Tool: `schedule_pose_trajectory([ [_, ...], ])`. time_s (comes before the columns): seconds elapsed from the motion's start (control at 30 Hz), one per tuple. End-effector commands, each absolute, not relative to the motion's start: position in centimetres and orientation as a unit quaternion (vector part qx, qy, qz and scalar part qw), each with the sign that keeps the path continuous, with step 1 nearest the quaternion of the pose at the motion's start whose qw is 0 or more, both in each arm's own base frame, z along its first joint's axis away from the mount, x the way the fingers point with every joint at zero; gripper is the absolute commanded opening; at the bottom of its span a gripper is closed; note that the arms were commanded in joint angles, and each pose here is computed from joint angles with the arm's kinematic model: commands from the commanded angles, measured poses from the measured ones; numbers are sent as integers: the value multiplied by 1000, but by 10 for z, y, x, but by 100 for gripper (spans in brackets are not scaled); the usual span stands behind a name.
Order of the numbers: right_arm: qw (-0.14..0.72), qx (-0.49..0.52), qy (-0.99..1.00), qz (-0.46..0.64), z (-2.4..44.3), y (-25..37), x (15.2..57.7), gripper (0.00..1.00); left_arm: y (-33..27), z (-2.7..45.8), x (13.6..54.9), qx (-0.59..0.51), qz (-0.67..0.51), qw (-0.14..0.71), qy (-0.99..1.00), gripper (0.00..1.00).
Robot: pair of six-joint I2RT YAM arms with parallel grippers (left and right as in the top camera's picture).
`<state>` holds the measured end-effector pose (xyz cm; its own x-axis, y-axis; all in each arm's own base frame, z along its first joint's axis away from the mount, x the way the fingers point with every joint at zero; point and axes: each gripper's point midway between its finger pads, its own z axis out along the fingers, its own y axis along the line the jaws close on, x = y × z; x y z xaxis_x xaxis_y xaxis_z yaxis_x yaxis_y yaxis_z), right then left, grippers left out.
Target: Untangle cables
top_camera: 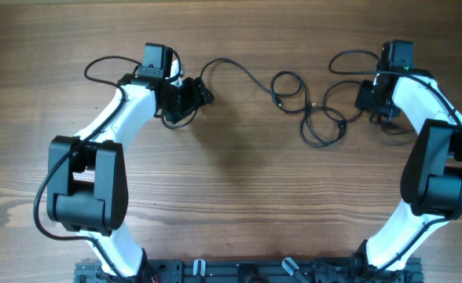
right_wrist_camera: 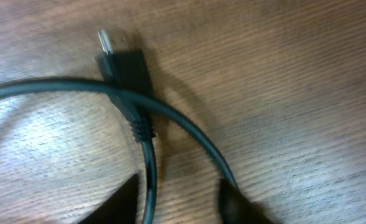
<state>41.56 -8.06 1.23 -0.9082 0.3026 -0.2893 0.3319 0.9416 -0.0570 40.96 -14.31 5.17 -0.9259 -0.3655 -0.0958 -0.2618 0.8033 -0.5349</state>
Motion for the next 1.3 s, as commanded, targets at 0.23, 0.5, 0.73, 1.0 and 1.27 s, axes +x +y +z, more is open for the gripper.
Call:
schedule_pose_trajectory([
  [0.23,121,159,978,-63,5,-84,408,4,-142,53,414,-164,-261,105,945,77],
  [0.5,225,186,953,-83,95,-111,430,4,-142,53,414,-164,-261,105,945,78],
  [0.73,398,208,889,-91,233,-127,425,4,-142,53,414,-164,-261,104,945,77],
  [1.0,475,189,858,-54,294,-112,414,4,-142,53,414,-164,-261,104,945,77],
  [1.27,386,172,904,-71,212,-119,433,81,-142,53,414,-164,-261,104,945,77],
])
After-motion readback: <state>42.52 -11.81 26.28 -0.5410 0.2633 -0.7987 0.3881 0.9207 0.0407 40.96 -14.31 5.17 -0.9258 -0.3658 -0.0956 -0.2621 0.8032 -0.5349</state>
